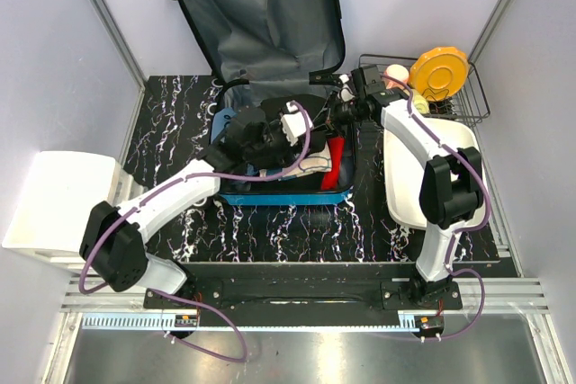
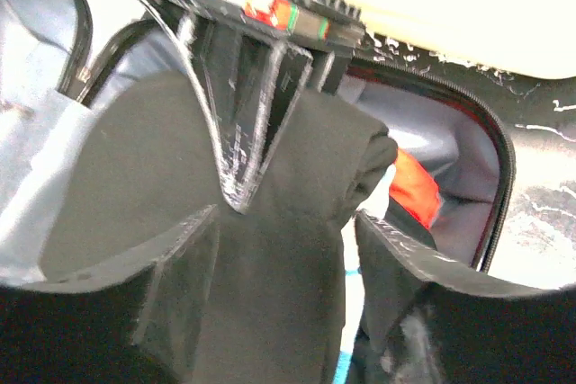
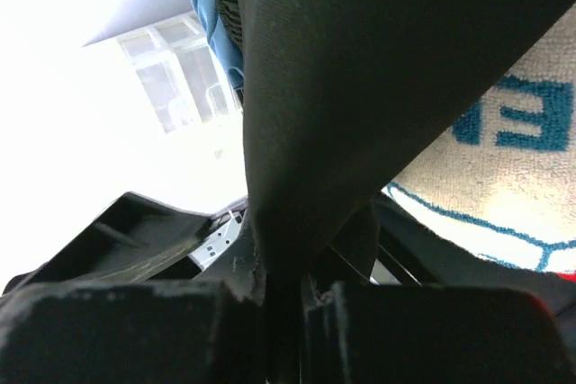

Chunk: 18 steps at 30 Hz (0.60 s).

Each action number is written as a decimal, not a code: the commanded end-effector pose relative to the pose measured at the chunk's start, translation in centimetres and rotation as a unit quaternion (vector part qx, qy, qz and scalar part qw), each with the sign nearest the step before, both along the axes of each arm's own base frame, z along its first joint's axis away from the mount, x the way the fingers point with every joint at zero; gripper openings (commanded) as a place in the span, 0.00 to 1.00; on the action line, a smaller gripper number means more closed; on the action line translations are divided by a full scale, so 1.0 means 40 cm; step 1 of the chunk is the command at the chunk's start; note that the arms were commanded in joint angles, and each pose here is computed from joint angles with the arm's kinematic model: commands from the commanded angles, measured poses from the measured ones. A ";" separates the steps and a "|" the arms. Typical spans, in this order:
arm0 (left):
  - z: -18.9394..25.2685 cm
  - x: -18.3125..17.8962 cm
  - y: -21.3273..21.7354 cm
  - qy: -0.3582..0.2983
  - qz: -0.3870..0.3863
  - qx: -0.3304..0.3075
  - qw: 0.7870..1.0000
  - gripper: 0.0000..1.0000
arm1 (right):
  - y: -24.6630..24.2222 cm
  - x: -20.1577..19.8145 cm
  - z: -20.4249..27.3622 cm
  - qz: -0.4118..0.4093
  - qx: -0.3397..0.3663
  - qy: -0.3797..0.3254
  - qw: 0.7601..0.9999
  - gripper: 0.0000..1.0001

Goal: Open, take out, and arrange the luggage

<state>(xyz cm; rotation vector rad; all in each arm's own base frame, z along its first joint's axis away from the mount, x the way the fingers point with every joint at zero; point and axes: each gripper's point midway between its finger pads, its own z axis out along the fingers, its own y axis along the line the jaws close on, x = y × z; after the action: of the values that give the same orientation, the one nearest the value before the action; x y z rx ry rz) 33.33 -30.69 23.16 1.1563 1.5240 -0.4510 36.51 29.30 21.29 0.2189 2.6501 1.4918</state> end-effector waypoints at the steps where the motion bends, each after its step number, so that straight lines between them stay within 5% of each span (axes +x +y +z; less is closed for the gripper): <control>1: 0.161 -0.030 0.023 0.035 -0.007 -0.063 0.997 0.79 | -0.032 0.002 0.077 -0.001 0.031 -0.023 0.999 0.00; 6: 0.190 -0.036 0.200 0.157 0.102 -0.141 0.972 0.89 | -0.116 0.031 0.057 -0.035 0.009 -0.031 0.999 0.00; 8: 0.114 -0.054 0.268 0.266 0.175 -0.160 0.934 0.89 | -0.161 0.032 0.054 -0.046 -0.004 -0.038 0.998 0.00; 16: -0.017 -0.073 0.286 0.423 0.267 -0.246 0.830 0.99 | -0.199 0.030 0.024 -0.060 -0.024 -0.031 0.997 0.00; 18: -0.016 -0.053 0.273 0.427 0.261 -0.278 0.820 0.99 | -0.200 0.036 0.027 -0.061 -0.026 -0.036 0.997 0.00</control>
<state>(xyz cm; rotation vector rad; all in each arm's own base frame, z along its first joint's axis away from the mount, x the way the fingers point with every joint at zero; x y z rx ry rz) 30.95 -18.62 22.89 0.2287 2.1446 -0.8475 37.80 22.03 19.84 0.3791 2.6421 1.4041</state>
